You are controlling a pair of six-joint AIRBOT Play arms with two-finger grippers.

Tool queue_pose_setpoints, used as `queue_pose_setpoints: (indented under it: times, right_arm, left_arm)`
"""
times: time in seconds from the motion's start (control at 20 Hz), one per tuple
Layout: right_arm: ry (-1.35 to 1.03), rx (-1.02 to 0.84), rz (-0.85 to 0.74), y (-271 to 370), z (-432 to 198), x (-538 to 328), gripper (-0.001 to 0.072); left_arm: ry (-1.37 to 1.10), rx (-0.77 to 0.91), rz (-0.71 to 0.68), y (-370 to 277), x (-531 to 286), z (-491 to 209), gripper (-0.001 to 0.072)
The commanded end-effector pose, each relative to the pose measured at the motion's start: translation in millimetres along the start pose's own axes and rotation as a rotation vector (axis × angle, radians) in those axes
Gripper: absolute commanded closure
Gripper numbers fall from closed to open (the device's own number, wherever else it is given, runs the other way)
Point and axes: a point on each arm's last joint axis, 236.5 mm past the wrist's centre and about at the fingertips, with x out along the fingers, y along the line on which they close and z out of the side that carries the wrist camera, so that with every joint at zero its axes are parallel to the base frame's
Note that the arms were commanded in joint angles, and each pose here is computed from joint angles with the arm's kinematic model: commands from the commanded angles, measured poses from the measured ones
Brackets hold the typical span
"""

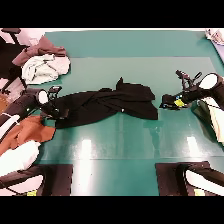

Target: Fold the shirts.

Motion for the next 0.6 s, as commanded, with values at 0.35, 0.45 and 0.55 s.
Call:
queue_pose_setpoints:
  times: [0.35,0.45,0.55]
  right_arm:
    - [0.003,-0.012,0.0,0,-1,0,0.0445]
    - [0.005,-0.012,0.0,0,-1,0,0.0445]
    - [0.01,-0.012,0.0,0,-2,0,0.0445]
  left_arm:
    - [-0.086,0.038,-0.024,-6,-89,-11,0.0018]
    - [-0.024,0.055,-0.078,-18,-87,-26,0.0019]
    - [0.029,0.073,-0.117,-27,-86,-40,0.0019]
